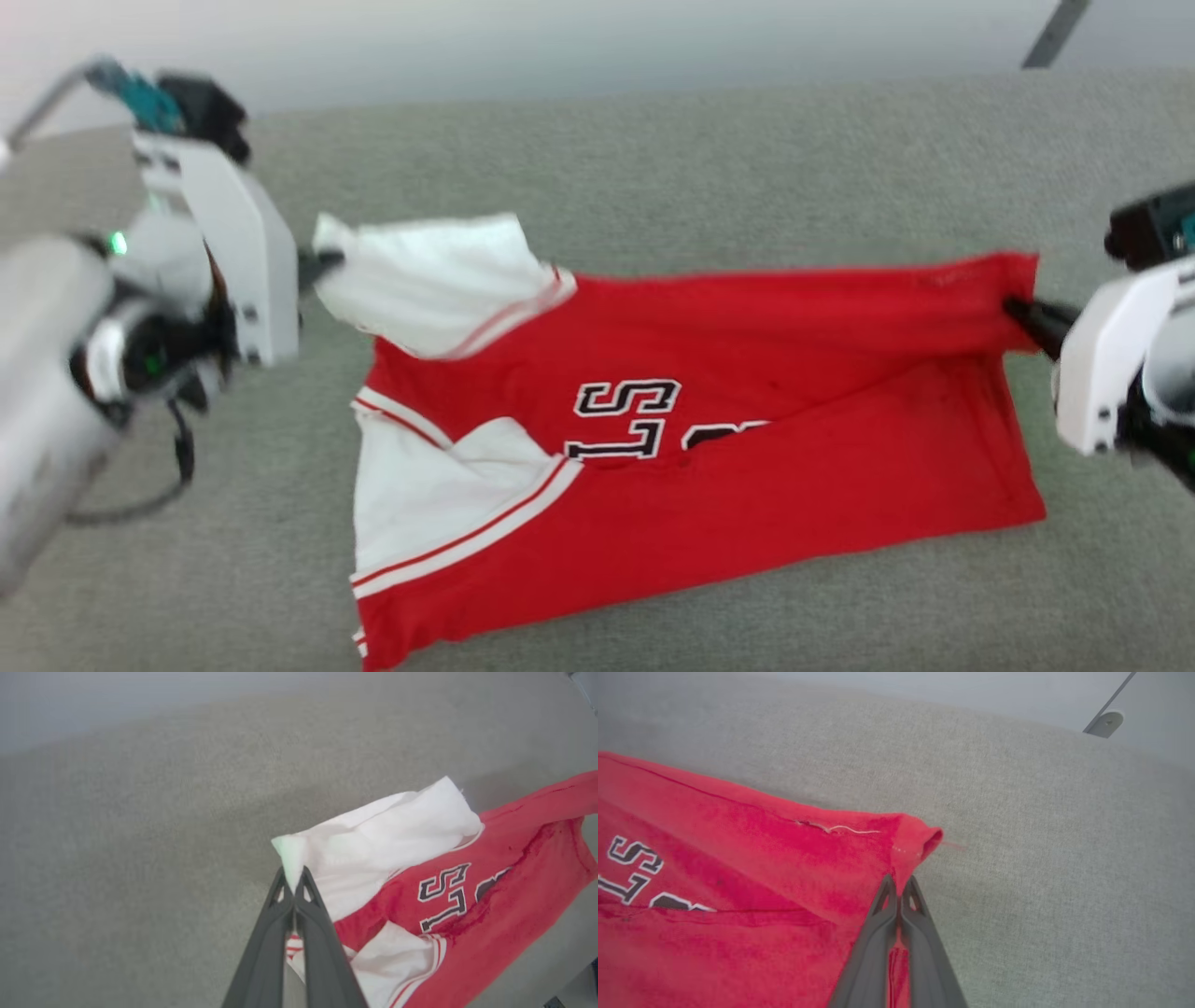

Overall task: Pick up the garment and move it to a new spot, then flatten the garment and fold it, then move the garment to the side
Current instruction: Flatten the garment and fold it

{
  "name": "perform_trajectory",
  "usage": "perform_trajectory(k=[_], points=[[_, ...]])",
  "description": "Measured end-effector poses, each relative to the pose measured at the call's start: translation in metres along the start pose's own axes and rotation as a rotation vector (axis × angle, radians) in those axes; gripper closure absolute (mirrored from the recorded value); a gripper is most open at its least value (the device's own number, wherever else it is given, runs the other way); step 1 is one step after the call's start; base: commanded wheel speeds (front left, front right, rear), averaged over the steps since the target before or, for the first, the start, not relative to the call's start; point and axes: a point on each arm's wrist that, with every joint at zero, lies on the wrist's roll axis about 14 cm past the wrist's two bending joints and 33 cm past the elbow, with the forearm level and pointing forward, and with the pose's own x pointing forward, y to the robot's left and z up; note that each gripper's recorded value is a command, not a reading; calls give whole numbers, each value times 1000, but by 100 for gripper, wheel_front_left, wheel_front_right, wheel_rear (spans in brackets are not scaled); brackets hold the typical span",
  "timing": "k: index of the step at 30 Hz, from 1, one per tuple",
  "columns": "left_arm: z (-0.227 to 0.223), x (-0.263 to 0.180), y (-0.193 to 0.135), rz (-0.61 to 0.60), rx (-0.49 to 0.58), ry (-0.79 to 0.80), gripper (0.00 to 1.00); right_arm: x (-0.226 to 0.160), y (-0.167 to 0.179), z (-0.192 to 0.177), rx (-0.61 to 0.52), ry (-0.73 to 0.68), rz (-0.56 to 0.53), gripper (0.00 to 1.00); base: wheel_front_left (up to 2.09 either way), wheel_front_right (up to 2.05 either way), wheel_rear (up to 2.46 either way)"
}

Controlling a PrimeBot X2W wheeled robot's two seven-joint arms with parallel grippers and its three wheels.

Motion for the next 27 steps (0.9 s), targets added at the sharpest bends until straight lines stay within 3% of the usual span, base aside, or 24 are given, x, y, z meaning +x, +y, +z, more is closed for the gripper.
perform_trajectory(k=[11,19,24,25,26,27], points=[[-104,-56,-38,-11,-120,113,100,-20,20,-69,26,152,29,100,0,0,0],[-161,-39,-54,-65,-225,224,100,-16,32,-106,76,259,41,100,0,0,0],[-167,-29,-53,-83,-268,232,100,-12,38,-104,71,273,48,97,0,0,0],[-168,-28,-54,-86,-263,232,100,-12,40,-103,60,274,54,67,0,0,0],[-166,-29,-52,-84,-258,222,81,-13,41,-102,53,278,58,36,0,0,0],[-162,-29,-50,-80,-262,205,24,-13,41,-99,50,276,59,0,0,0,0]])
